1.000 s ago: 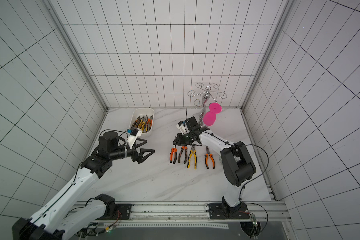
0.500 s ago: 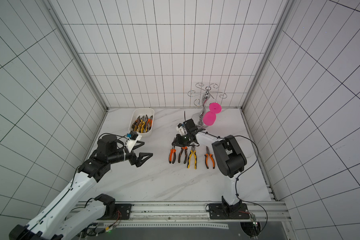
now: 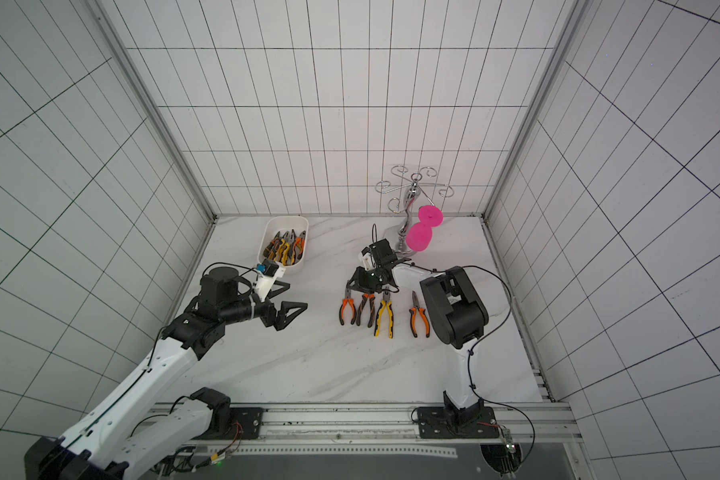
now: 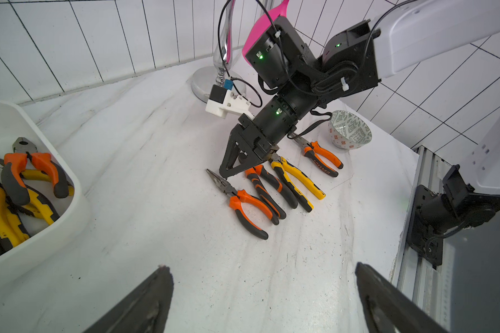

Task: Take the pliers out of the storage box
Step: Place the pliers at the center of the board.

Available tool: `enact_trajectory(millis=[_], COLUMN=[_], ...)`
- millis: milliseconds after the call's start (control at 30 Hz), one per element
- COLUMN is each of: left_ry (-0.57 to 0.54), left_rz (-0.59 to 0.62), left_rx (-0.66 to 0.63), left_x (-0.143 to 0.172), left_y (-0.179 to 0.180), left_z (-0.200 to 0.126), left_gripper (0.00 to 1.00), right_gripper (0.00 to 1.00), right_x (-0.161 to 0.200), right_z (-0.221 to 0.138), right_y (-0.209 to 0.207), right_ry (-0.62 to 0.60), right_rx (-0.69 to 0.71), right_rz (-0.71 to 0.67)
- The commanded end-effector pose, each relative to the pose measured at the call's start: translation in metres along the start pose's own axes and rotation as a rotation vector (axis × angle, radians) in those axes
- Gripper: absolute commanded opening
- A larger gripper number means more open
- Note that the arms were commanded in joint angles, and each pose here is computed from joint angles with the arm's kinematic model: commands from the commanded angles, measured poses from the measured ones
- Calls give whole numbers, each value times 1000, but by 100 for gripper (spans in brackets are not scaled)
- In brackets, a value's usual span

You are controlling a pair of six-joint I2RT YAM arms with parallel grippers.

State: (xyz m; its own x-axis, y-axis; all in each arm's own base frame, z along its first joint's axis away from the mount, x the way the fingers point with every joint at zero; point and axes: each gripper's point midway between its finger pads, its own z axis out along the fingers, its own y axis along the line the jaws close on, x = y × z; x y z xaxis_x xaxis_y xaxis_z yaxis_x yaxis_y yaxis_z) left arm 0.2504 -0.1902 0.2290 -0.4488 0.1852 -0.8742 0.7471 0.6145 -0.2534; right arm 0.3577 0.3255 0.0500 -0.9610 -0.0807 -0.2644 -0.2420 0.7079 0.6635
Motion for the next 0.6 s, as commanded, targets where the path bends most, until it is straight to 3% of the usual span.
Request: enact_trajectory(millis=[0, 133, 333, 567], left_ry=[-43, -38, -18, 51], left_rz=[-22, -75, -248, -410], left_rx=[-49, -127, -340, -492], left_x=[-14, -16, -18, -10], left_y=[10, 28, 80, 125], left_z=[1, 5, 8, 11], left_gripper=[99, 99, 99, 99], right_gripper=[34, 40, 56, 76], right_x=[-8, -9, -4, 7], right_z=[-15, -34, -73, -119], right_y=[0, 6, 29, 60], right_ry=[-55, -89, -142, -149], right_rx=[39, 61, 56, 64], right_rz=[-8, -20, -76, -239])
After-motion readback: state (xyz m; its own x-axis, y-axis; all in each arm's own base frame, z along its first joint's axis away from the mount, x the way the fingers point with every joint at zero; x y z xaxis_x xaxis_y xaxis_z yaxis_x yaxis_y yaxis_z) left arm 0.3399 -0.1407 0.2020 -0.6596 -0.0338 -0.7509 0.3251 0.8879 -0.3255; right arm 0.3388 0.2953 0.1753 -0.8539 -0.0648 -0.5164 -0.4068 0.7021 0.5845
